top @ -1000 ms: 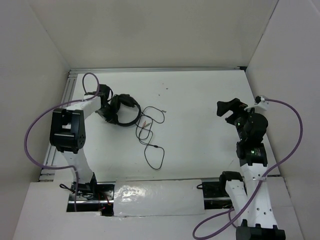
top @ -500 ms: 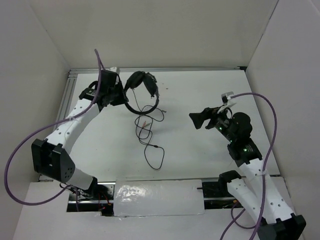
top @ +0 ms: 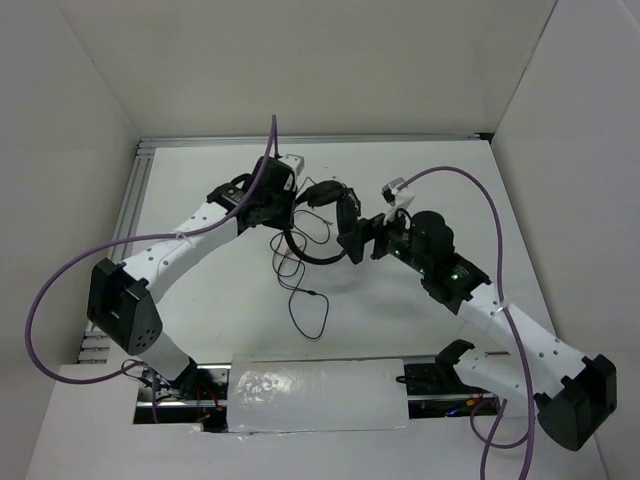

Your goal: Wrap the headphones

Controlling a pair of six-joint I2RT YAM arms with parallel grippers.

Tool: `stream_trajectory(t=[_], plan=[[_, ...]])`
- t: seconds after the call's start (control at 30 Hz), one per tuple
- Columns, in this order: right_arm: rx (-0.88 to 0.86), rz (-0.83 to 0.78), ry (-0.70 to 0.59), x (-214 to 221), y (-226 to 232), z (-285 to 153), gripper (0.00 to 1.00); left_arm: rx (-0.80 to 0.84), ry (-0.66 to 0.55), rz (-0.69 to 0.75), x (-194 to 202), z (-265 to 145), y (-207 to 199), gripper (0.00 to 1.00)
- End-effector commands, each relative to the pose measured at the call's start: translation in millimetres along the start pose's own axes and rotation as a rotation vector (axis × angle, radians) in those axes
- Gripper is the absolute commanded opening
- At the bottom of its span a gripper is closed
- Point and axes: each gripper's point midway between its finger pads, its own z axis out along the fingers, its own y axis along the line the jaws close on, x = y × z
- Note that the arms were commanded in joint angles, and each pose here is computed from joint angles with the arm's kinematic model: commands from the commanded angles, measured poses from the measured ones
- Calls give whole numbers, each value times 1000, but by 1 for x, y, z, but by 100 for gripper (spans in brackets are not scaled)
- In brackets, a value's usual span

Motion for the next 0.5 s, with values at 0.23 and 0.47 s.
stream_trajectory(t=[0.23,0.47], plan=[[432,9,-29,-30,-46,48,80,-48,-20,-8,-16,-13,-37,0],[603,70,23,-5,-63,54,60,-33,-40,-31,-22,-22,-44,0]])
